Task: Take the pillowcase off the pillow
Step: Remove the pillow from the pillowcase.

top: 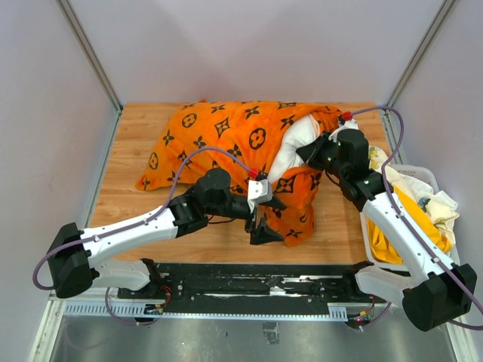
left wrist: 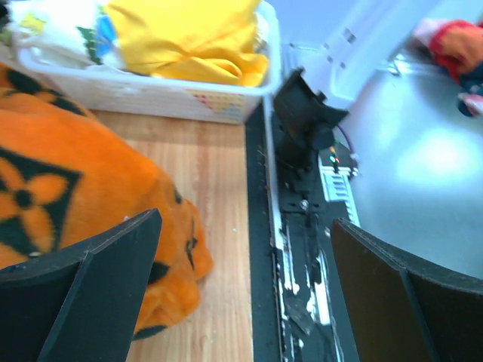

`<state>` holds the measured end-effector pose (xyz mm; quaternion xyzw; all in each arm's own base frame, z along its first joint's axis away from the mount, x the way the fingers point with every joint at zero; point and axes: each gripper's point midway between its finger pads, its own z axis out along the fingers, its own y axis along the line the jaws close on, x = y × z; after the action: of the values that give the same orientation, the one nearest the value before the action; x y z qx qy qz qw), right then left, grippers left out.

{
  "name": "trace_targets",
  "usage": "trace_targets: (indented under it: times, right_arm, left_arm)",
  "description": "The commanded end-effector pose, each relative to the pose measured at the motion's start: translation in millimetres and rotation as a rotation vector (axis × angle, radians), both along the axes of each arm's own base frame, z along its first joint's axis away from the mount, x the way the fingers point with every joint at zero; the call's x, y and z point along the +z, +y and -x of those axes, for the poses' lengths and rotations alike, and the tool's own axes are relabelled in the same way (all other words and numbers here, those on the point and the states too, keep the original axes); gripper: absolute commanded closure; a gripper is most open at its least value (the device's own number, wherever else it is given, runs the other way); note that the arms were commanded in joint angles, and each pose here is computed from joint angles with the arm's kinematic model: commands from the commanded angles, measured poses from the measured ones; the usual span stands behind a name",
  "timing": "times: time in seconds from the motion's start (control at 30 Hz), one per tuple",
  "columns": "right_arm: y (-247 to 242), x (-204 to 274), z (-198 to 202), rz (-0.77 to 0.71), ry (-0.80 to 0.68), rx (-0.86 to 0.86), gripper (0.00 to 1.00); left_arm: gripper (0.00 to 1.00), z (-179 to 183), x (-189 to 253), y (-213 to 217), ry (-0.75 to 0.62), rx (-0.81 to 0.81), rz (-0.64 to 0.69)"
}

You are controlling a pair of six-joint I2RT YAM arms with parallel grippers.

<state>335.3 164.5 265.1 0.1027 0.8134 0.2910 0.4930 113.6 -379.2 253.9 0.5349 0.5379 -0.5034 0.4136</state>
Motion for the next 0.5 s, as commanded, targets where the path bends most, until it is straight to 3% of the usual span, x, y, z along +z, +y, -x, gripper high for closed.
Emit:
trace_targets:
  times: [0.0, 0.13, 0.3, 0.47]
  right_arm:
    - [11, 52, -8, -0.054, -0.170, 0.013, 0.99]
    - [13, 52, -7, -0.053, -0.171, 0.019, 0.99]
    - [18, 50, -7, -0.053, -0.166, 0.038, 0.99]
    - [23, 51, -6, -0.054, -0.167, 0.060, 0.99]
  left_arm:
    - [0.01, -31, 33, -12, 0.019, 0.178, 0.133]
    - [0.01, -34, 48, -9, 0.001, 0.207, 0.243]
    - [0.00, -46, 44, -18, -0.004, 0.251, 0.236]
    - [0.01, -79, 15, -24, -0.030, 0.403, 0.163]
